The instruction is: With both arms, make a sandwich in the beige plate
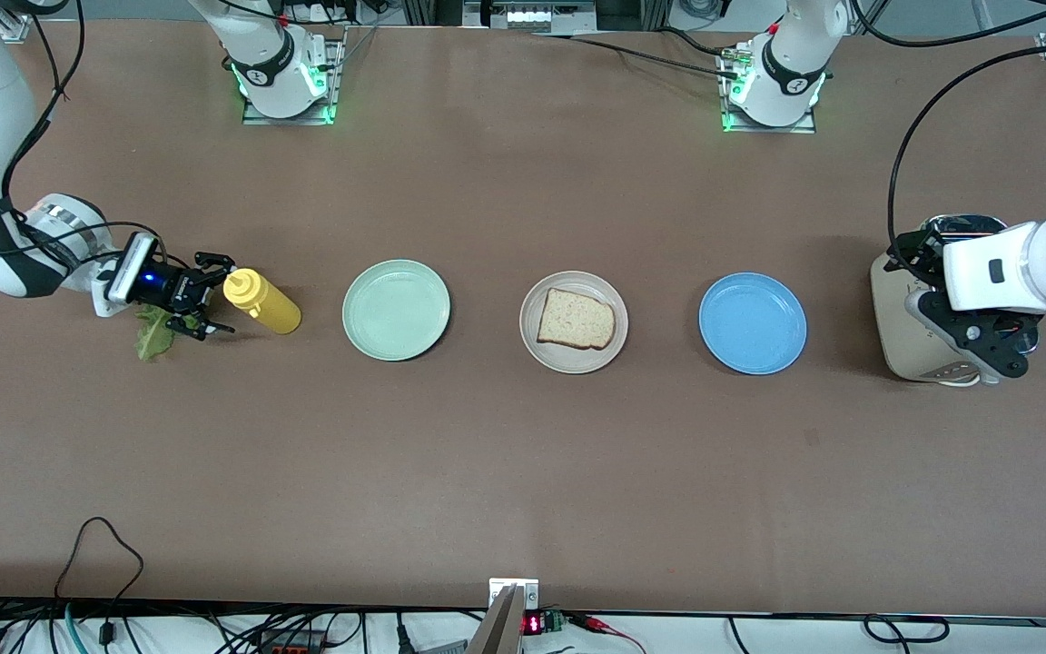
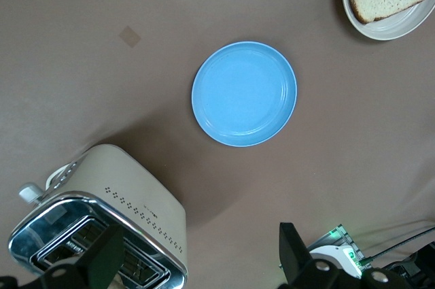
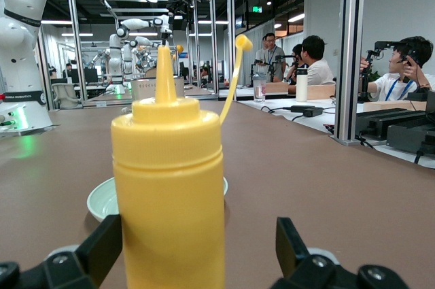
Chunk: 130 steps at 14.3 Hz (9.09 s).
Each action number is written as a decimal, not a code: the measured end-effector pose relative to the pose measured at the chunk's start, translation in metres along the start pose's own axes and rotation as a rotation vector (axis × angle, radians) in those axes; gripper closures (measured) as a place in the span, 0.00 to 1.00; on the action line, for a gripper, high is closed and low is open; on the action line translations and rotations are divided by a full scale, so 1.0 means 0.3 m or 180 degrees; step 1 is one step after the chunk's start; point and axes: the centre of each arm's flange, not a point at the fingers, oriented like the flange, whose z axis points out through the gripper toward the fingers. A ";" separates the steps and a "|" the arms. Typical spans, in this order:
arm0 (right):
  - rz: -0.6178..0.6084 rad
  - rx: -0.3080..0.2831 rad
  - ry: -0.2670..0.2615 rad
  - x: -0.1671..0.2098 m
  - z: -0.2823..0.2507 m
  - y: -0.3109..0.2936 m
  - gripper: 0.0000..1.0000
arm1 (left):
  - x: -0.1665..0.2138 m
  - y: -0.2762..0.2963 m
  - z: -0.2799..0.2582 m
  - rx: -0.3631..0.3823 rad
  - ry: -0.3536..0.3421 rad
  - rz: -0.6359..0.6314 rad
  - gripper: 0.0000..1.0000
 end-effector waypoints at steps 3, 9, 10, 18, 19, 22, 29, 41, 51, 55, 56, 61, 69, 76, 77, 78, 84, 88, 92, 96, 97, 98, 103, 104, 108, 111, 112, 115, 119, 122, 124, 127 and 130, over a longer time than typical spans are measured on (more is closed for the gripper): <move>0.0062 -0.0002 0.0075 -0.048 0.056 -0.007 0.00 | -0.046 0.026 -0.056 0.0111 0.0018 -0.0469 0.00; 0.0119 0.0040 0.0149 -0.086 0.167 -0.015 0.00 | -0.227 0.021 -0.073 0.0027 0.0451 -0.1457 0.00; 0.0120 0.0047 0.0153 -0.085 0.177 -0.015 0.00 | -0.243 0.031 -0.067 0.0034 0.0470 -0.1520 0.00; 0.0191 0.0137 0.0179 -0.118 0.259 -0.037 0.05 | -0.352 0.087 -0.019 0.0107 0.0805 -0.1791 0.00; 0.0197 0.0146 0.0180 -0.120 0.265 -0.039 0.05 | -0.352 0.094 -0.022 0.0111 0.0812 -0.1780 0.00; 0.0203 0.0157 0.0181 -0.118 0.275 -0.038 0.32 | -0.325 0.143 -0.033 0.0129 0.0820 -0.1680 0.00; 0.0187 0.0133 -0.0142 -0.017 0.301 0.052 0.53 | -0.319 0.155 -0.031 0.0101 0.0745 -0.1653 0.00; 0.0221 0.0037 -0.1966 0.683 0.670 0.221 0.53 | -0.322 0.142 -0.022 0.0078 0.0702 -0.1674 0.00; 0.0107 -0.0010 -0.3438 1.046 1.162 0.150 0.54 | -0.324 0.142 -0.022 0.0074 0.0691 -0.1676 0.00; -0.0033 -0.0139 -0.3923 1.062 1.352 0.043 0.54 | -0.329 0.144 -0.016 0.0052 0.0637 -0.1679 0.00; -0.0067 -0.0195 -0.4032 1.060 1.405 0.014 0.54 | -0.330 0.143 -0.015 0.0049 0.0630 -0.1682 0.00; -0.0423 -0.0393 -0.4537 0.998 1.660 -0.153 0.54 | -0.337 0.137 -0.012 0.0038 0.0612 -0.1697 0.00; -0.1301 -0.0217 -0.5198 0.802 1.954 -0.371 0.54 | -0.347 0.122 -0.010 0.0030 0.0612 -0.1729 0.00; -0.1575 -0.0280 -0.5512 0.644 2.034 -0.493 0.54 | -0.348 0.121 -0.010 0.0030 0.0611 -0.1730 0.00; -0.1575 -0.0284 -0.5516 0.642 2.034 -0.493 0.54 | -0.348 0.121 -0.010 0.0030 0.0611 -0.1731 0.00; -0.1574 -0.0291 -0.5517 0.644 2.033 -0.490 0.54 | -0.348 0.121 -0.010 0.0030 0.0611 -0.1731 0.00; -0.1534 -0.0441 -0.5499 0.687 2.012 -0.425 0.54 | -0.348 0.121 -0.010 0.0028 0.0612 -0.1730 0.00; -0.1111 -0.0665 -0.5271 0.833 1.920 -0.277 0.54 | -0.347 0.122 -0.011 0.0028 0.0614 -0.1730 0.00; -0.0657 -0.0627 -0.4858 1.043 1.790 -0.157 0.54 | -0.348 0.122 -0.017 0.0032 0.0625 -0.1729 0.00; -0.0242 -0.0491 -0.4372 1.201 1.650 -0.058 0.54 | -0.348 0.122 -0.021 0.0035 0.0632 -0.1729 0.00; -0.0145 -0.0440 -0.4236 1.236 1.603 -0.027 0.54 | -0.348 0.122 -0.021 0.0035 0.0632 -0.1729 0.00; -0.0039 -0.0380 -0.4110 1.265 1.550 0.004 0.54 | -0.348 0.122 -0.020 0.0035 0.0632 -0.1729 0.00; 0.0319 0.0071 -0.3422 1.356 1.214 0.161 0.56 | -0.347 0.122 -0.020 0.0034 0.0631 -0.1728 0.00; 0.0358 0.0148 -0.3266 1.353 1.151 0.182 0.57 | -0.348 0.122 -0.020 0.0034 0.0632 -0.1729 0.00; 0.0408 0.0370 -0.2659 1.273 0.933 0.200 0.57 | -0.347 0.123 -0.021 0.0035 0.0632 -0.1727 0.00; 0.0354 0.0526 -0.2272 1.170 0.784 0.187 0.57 | -0.347 0.123 -0.022 0.0035 0.0634 -0.1727 0.00; 0.0329 0.0569 -0.2124 1.131 0.736 0.184 0.57 | -0.346 0.123 -0.021 0.0035 0.0633 -0.1727 0.00; 0.0268 0.0634 -0.1667 0.974 0.584 0.165 0.57 | -0.345 0.121 -0.020 0.0033 0.0630 -0.1728 0.00; 0.0223 0.0769 -0.1078 0.733 0.431 0.097 0.57 | -0.344 0.120 -0.025 0.0037 0.0639 -0.1728 0.00; 0.0130 0.0867 -0.0627 0.544 0.372 0.060 0.57 | -0.336 0.115 -0.016 0.0030 0.0621 -0.1728 0.00; 0.0080 0.0875 -0.0434 0.407 0.336 0.041 0.57 | -0.333 0.111 -0.013 0.0027 0.0615 -0.1730 0.00; -0.0004 0.0836 -0.0278 0.210 0.285 0.005 0.57 | -0.333 0.110 -0.015 0.0028 0.0618 -0.1732 0.00; -0.0070 0.0791 -0.0066 0.088 0.277 -0.034 0.57 | -0.332 0.112 -0.016 0.0031 0.0621 -0.1727 0.00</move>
